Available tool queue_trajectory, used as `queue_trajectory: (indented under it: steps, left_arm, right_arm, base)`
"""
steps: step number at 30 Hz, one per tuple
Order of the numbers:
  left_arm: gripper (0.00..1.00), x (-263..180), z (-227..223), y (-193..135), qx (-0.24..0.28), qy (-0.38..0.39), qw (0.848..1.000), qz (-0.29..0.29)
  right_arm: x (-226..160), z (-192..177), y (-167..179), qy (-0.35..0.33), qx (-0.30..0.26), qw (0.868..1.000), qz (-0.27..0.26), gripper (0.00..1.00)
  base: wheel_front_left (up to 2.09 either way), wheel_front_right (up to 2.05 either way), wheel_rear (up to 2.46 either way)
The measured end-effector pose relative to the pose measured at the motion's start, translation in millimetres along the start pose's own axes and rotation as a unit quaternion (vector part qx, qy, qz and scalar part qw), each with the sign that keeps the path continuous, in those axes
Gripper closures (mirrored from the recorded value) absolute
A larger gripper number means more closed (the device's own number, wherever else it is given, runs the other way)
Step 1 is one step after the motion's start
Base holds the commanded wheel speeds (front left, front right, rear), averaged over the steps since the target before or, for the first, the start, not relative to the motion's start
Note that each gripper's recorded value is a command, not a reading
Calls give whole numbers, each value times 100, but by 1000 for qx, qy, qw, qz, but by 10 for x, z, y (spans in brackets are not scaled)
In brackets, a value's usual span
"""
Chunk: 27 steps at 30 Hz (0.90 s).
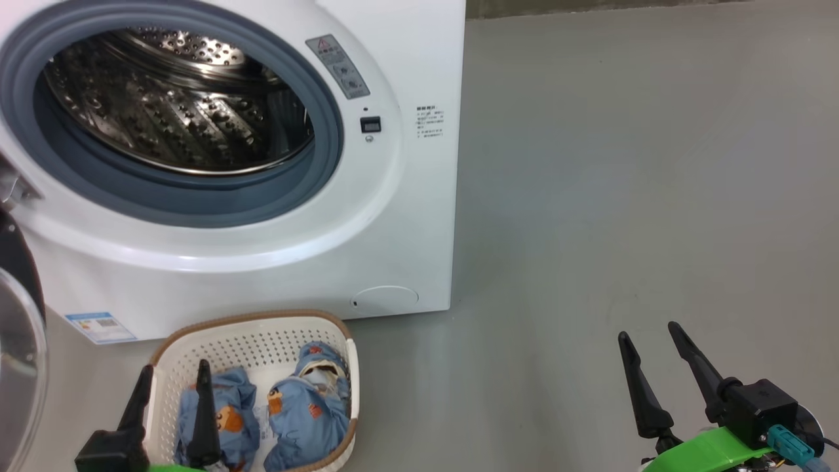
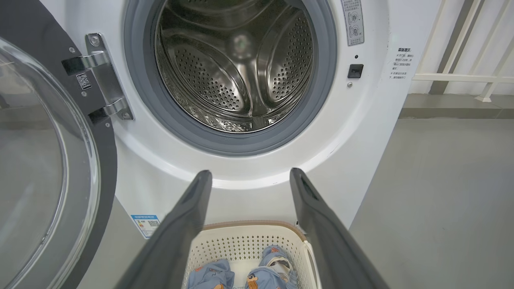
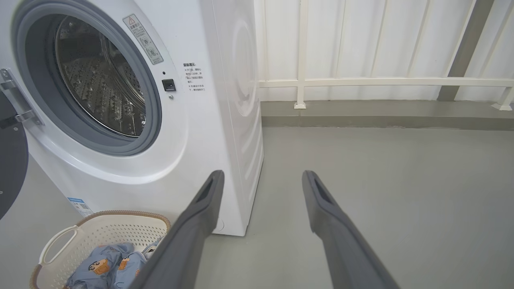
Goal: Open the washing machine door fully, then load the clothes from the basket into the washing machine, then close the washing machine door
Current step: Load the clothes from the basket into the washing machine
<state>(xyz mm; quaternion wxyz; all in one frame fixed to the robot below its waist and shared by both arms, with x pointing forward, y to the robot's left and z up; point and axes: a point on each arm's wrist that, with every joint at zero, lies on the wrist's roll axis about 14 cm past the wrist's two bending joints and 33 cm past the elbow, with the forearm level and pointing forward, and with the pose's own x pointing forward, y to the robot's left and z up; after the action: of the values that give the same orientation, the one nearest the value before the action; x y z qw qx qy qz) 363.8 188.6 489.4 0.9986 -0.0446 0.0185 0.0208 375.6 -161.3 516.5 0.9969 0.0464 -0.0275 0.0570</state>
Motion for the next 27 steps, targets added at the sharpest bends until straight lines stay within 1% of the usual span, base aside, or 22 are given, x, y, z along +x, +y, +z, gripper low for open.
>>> queue_trajectory:
  steps: [5,27]
  left_arm:
    - [0,-7,-4,0,0,0,1000,0]
    - [0,-16,-46,-1,-3,3,1000,-1]
  right_arm:
    - [0,8,7,-1,0,1000,1,0]
    - [18,-24,28,4,1,1000,4,0]
  base:
    - [49,-49,0]
    - [0,0,0]
